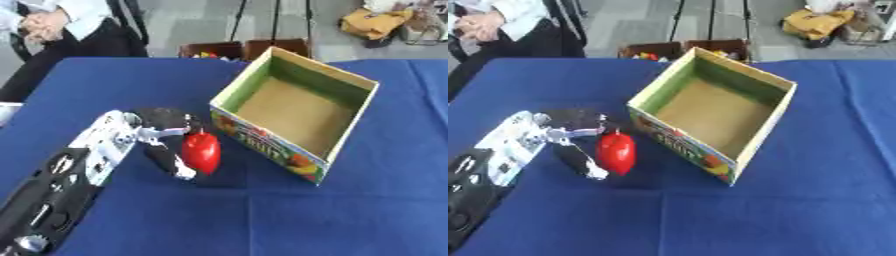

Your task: Pick up objects on the table and place them in the box.

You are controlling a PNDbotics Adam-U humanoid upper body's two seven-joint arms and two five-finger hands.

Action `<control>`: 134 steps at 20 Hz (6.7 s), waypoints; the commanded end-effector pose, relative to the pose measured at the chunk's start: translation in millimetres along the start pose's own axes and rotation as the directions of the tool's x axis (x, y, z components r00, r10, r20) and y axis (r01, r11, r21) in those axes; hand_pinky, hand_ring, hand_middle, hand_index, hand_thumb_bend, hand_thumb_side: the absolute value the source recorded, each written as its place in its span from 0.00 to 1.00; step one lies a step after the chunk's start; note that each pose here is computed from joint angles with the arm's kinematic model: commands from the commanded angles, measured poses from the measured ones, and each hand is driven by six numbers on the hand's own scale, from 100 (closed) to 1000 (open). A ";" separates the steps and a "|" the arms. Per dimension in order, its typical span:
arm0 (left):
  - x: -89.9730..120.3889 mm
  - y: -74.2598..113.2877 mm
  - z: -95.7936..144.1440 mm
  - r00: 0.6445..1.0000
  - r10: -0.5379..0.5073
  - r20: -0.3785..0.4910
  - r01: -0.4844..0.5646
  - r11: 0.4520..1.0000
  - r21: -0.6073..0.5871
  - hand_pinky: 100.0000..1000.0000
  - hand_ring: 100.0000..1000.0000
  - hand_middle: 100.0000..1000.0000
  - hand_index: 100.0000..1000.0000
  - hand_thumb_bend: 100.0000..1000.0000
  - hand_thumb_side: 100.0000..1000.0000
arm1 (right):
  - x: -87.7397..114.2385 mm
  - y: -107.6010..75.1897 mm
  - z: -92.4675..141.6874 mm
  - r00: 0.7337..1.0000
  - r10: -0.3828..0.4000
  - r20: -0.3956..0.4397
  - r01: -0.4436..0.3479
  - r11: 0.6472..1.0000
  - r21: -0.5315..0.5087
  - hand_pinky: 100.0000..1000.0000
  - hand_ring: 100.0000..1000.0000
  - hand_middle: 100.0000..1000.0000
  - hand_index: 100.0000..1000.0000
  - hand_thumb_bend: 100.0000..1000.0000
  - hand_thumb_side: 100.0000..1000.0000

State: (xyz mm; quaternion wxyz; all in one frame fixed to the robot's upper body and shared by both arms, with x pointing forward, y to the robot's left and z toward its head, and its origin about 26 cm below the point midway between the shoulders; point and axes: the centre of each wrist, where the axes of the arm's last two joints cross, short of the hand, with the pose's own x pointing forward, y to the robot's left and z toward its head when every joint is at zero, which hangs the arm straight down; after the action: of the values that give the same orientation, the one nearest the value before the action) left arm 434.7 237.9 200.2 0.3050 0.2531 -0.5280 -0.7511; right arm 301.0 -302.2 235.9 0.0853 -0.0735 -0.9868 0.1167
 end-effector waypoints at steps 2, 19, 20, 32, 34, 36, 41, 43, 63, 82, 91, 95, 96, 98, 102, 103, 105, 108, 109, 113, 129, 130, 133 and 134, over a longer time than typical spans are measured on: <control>-3.1 -0.4 1.4 1.000 -0.014 -0.019 0.014 1.000 -0.018 0.10 0.49 0.70 0.87 0.33 0.55 | 3.0 -2.3 -7.7 1.000 0.012 0.025 -0.012 1.000 0.005 0.81 0.86 0.59 0.80 0.00 0.80; 0.8 7.6 7.3 0.999 -0.028 -0.034 0.032 0.994 0.105 0.00 0.37 0.46 0.66 0.02 0.45 | 3.0 -2.5 -6.4 1.000 0.014 0.012 -0.014 1.000 -0.004 0.81 0.86 0.59 0.80 0.00 0.81; 1.5 9.7 9.3 0.999 -0.034 -0.031 0.038 0.993 0.112 0.00 0.37 0.46 0.67 0.01 0.44 | 3.0 -2.9 -6.0 1.000 0.015 0.011 -0.015 1.000 -0.005 0.81 0.86 0.59 0.80 0.00 0.81; 20.7 48.9 63.3 0.996 -0.067 0.057 0.052 0.971 0.234 0.00 0.36 0.45 0.66 0.00 0.43 | 3.7 -8.2 -3.2 1.000 0.027 -0.010 -0.027 1.000 -0.009 0.81 0.86 0.60 0.80 0.00 0.81; 22.9 60.6 79.7 0.996 -0.068 0.063 0.048 0.960 0.276 0.00 0.35 0.44 0.66 0.00 0.43 | 3.8 -8.6 -3.5 1.000 0.027 -0.010 -0.027 1.000 -0.012 0.81 0.86 0.60 0.80 0.00 0.81; 24.7 73.4 95.6 0.996 -0.064 0.068 0.039 0.945 0.323 0.00 0.34 0.44 0.66 0.00 0.43 | 3.8 -8.8 -4.0 1.000 0.026 -0.009 -0.026 1.000 -0.012 0.81 0.86 0.60 0.80 0.00 0.81; 26.1 105.4 128.6 0.997 -0.052 0.064 0.019 0.898 0.440 0.00 0.33 0.43 0.66 0.00 0.42 | 3.9 -8.1 -5.2 1.000 0.020 -0.006 -0.020 1.000 -0.006 0.81 0.86 0.60 0.80 0.00 0.81; 24.1 115.2 134.9 0.998 -0.039 0.056 0.008 0.879 0.476 0.00 0.33 0.42 0.66 0.00 0.42 | 3.8 -7.4 -5.8 1.000 0.016 -0.005 -0.016 1.000 -0.002 0.81 0.86 0.60 0.80 0.00 0.81; -19.3 135.9 72.3 0.994 0.103 -0.043 -0.050 0.756 0.652 0.00 0.32 0.40 0.64 0.00 0.40 | 3.6 7.1 -27.7 0.995 -0.069 0.067 0.067 0.997 0.033 0.82 0.86 0.60 0.80 0.00 0.82; -40.1 88.0 8.3 0.955 0.007 -0.297 0.181 0.780 0.599 0.00 0.36 0.43 0.65 0.00 0.39 | 3.7 18.8 -38.1 0.987 -0.129 0.101 0.127 0.992 0.030 0.83 0.88 0.59 0.81 0.00 0.83; -36.4 70.4 -9.0 0.960 -0.054 -0.274 0.195 0.833 0.517 0.00 0.41 0.46 0.73 0.00 0.42 | 3.5 20.8 -38.2 0.986 -0.133 0.099 0.131 0.991 0.026 0.84 0.88 0.59 0.81 0.00 0.84; -33.1 64.8 -16.1 0.963 -0.093 -0.251 0.199 0.876 0.439 0.09 0.50 0.58 0.84 0.00 0.50 | 3.5 20.9 -38.3 0.986 -0.133 0.098 0.132 0.991 0.022 0.84 0.88 0.59 0.81 0.00 0.84; -32.4 64.1 -17.1 0.964 -0.104 -0.243 0.201 0.885 0.421 0.12 0.52 0.61 0.87 0.00 0.52 | 3.5 21.0 -38.4 0.986 -0.134 0.098 0.132 0.991 0.021 0.84 0.88 0.59 0.81 0.00 0.84; -31.3 63.4 -18.6 0.968 -0.116 -0.223 0.198 0.897 0.395 0.18 0.59 0.70 0.92 0.01 0.55 | 3.4 20.8 -38.1 0.986 -0.133 0.097 0.132 0.991 0.019 0.84 0.88 0.59 0.81 0.00 0.84; -27.9 69.4 -16.2 0.969 -0.141 -0.201 0.212 0.894 0.394 0.39 0.78 0.88 1.00 0.10 0.61 | 3.3 20.8 -37.1 0.987 -0.134 0.092 0.133 0.991 0.017 0.84 0.88 0.59 0.81 0.00 0.84; -27.1 71.9 -14.8 0.968 -0.145 -0.204 0.218 0.889 0.403 0.43 0.80 0.91 1.00 0.14 0.64 | 3.3 21.1 -36.8 0.987 -0.135 0.090 0.134 0.991 0.017 0.84 0.88 0.59 0.81 0.00 0.84; -25.6 77.6 -11.1 0.965 -0.149 -0.216 0.232 0.869 0.436 0.52 0.85 0.96 1.00 0.25 0.71 | 3.2 21.7 -36.3 0.987 -0.138 0.087 0.137 0.990 0.018 0.84 0.88 0.59 0.81 0.00 0.85; -22.6 88.7 -3.7 0.953 -0.136 -0.270 0.272 0.776 0.569 0.65 0.91 1.00 1.00 0.48 0.83 | 3.1 22.4 -36.0 0.986 -0.141 0.085 0.140 0.990 0.017 0.84 0.88 0.59 0.81 0.00 0.85; -21.8 88.8 -3.6 0.950 -0.136 -0.282 0.285 0.750 0.597 0.69 0.92 1.00 1.00 0.55 0.89 | 3.1 22.6 -36.0 0.986 -0.143 0.085 0.142 0.990 0.017 0.84 0.88 0.59 0.81 0.00 0.84; -21.6 84.9 -4.7 0.947 -0.134 -0.291 0.297 0.712 0.637 0.71 0.93 1.00 1.00 0.58 0.93 | 3.0 21.9 -34.8 0.986 -0.142 0.081 0.141 0.990 0.014 0.84 0.88 0.59 0.81 0.00 0.85; 64.0 122.1 155.7 0.698 0.124 0.705 -0.689 -0.152 0.709 0.49 0.71 0.67 0.92 0.08 0.76 | 3.2 4.6 -27.6 0.996 -0.069 0.062 0.072 0.997 -0.034 0.83 0.87 0.60 0.81 0.00 0.83; 62.7 119.9 163.8 0.671 0.092 0.735 -0.708 -0.213 0.673 0.50 0.72 0.67 0.92 0.13 0.78 | 3.2 3.6 -27.4 0.996 -0.066 0.062 0.068 0.997 -0.040 0.83 0.87 0.60 0.81 0.00 0.82; 53.0 111.3 179.7 0.645 0.005 0.764 -0.720 -0.331 0.610 0.55 0.73 0.68 0.92 0.26 0.86 | 3.4 0.2 -26.7 0.996 -0.054 0.065 0.057 0.997 -0.054 0.82 0.86 0.60 0.80 0.00 0.81; 49.5 107.9 183.9 0.649 -0.018 0.760 -0.717 -0.348 0.604 0.58 0.73 0.68 0.93 0.28 0.89 | 3.5 -0.9 -26.4 0.997 -0.050 0.066 0.054 0.997 -0.058 0.82 0.86 0.60 0.80 0.00 0.81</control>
State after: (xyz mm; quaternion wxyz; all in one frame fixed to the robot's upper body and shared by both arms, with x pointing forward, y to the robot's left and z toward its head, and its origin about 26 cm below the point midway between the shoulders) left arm 302.7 282.9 343.8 0.1307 -0.0001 -0.9908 0.0361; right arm 305.8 -291.8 252.8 0.0690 -0.0342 -0.9940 0.0781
